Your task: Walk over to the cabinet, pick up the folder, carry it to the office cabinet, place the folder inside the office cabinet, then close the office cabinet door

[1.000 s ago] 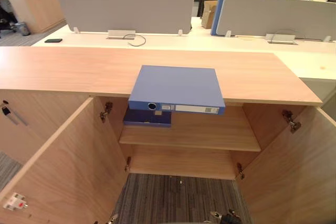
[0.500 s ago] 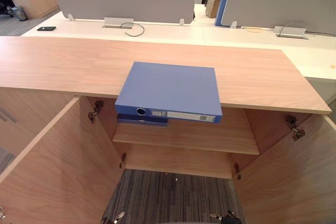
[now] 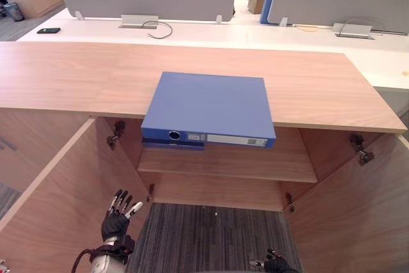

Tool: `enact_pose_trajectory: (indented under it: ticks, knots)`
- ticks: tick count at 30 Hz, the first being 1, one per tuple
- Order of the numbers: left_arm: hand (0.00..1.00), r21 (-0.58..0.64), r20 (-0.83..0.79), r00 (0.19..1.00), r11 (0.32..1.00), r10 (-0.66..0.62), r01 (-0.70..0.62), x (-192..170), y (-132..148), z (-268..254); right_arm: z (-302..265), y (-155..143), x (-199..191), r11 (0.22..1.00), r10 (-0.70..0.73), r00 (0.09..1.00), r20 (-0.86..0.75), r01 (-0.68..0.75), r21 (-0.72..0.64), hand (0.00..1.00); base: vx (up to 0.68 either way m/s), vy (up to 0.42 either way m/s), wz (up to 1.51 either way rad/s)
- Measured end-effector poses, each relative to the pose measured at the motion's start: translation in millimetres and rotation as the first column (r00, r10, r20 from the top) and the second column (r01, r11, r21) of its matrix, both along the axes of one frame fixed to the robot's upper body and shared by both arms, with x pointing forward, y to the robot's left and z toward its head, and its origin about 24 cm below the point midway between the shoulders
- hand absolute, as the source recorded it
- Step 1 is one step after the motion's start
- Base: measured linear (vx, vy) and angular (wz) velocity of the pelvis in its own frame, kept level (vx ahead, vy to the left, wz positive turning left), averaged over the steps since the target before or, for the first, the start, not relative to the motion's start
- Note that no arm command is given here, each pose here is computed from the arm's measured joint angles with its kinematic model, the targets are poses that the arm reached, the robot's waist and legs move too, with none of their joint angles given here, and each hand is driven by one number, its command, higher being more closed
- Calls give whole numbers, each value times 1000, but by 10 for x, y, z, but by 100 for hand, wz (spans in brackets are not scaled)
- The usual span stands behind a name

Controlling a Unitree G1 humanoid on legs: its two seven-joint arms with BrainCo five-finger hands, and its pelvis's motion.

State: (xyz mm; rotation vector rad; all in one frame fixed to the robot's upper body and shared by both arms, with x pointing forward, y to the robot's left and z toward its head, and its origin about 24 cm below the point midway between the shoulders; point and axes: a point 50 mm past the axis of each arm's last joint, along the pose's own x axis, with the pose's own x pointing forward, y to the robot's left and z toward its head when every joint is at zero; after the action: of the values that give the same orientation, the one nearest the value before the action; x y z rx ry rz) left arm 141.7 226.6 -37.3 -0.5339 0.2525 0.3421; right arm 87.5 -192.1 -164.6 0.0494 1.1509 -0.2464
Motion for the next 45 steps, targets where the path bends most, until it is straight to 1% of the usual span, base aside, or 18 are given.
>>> enact_pose_trajectory:
  ticks: [4,9,11,15,17,22,24,26,27,29,31,32,34,37,38,40,41,45]
  knots:
    - [0,-3,140,988,998,59,-59,88,-33,310,0,22,-30,1000,-11,1000,2,11,1,0,-27,-1,16]
    - [0,-27,248,955,987,161,-160,128,-115,577,0,69,-37,1000,-19,1000,7,19,13,0,-63,5,4]
    - [0,11,288,937,978,198,-210,115,-80,730,-2,84,-36,1000,-24,1000,7,24,10,0,-84,-4,0]
    - [0,170,472,845,915,252,-367,93,-36,1283,-6,91,-60,999,-48,999,0,48,-2,0,-76,3,1]
    - [0,252,548,804,871,229,-421,115,-84,1500,-7,88,-75,998,-55,998,0,55,-7,0,-53,6,1]
    - [0,404,677,730,781,94,-476,351,-436,1864,-13,98,-101,999,-47,999,-11,46,-26,0,-15,1,0]
    - [0,498,682,730,708,36,-500,455,-542,1917,-19,103,-112,998,-47,999,-20,46,-38,0,-7,-12,-5]
    - [0,603,654,756,619,-22,-503,554,-596,1893,-30,103,-109,999,-25,999,-37,23,-47,0,6,-14,-20]
    - [0,629,643,765,595,-38,-500,585,-610,1881,-32,101,-107,999,-23,999,-39,21,-48,0,4,-12,-29]
    - [0,708,607,789,512,-91,-486,697,-655,1849,-36,103,-113,999,-23,999,-44,21,-47,0,-16,-10,-26]
    - [0,792,558,812,405,-175,-457,883,-747,1807,-33,73,-100,998,-21,999,-44,19,-54,0,-25,-19,-18]
    - [0,816,535,821,372,-200,-442,942,-769,1782,-32,75,-91,998,-20,999,-42,18,-53,0,-37,-29,-9]
    - [0,891,440,859,249,-263,-380,1102,-793,1658,-32,71,-71,998,-36,999,-39,34,-44,0,-48,-11,-18]
    - [0,934,354,883,164,-310,-317,1215,-795,1553,-27,39,-61,997,-74,997,-33,72,-36,0,-44,8,-16]
    - [0,938,346,883,151,-316,-313,1230,-791,1549,-27,35,-62,996,-81,996,-32,80,-34,0,-56,19,-9]
    - [0,951,307,887,84,-346,-296,1303,-770,1547,-25,26,-55,994,-106,994,-28,105,-26,0,-61,21,-10]
    - [0,953,300,888,73,-349,-294,1317,-763,1547,-25,24,-56,994,-112,993,-27,111,-24,0,-65,11,-5]
    - [0,975,197,918,-28,-345,-220,1396,-685,1410,-16,-15,-32,991,-133,991,-19,133,-27,0,-55,7,-2]
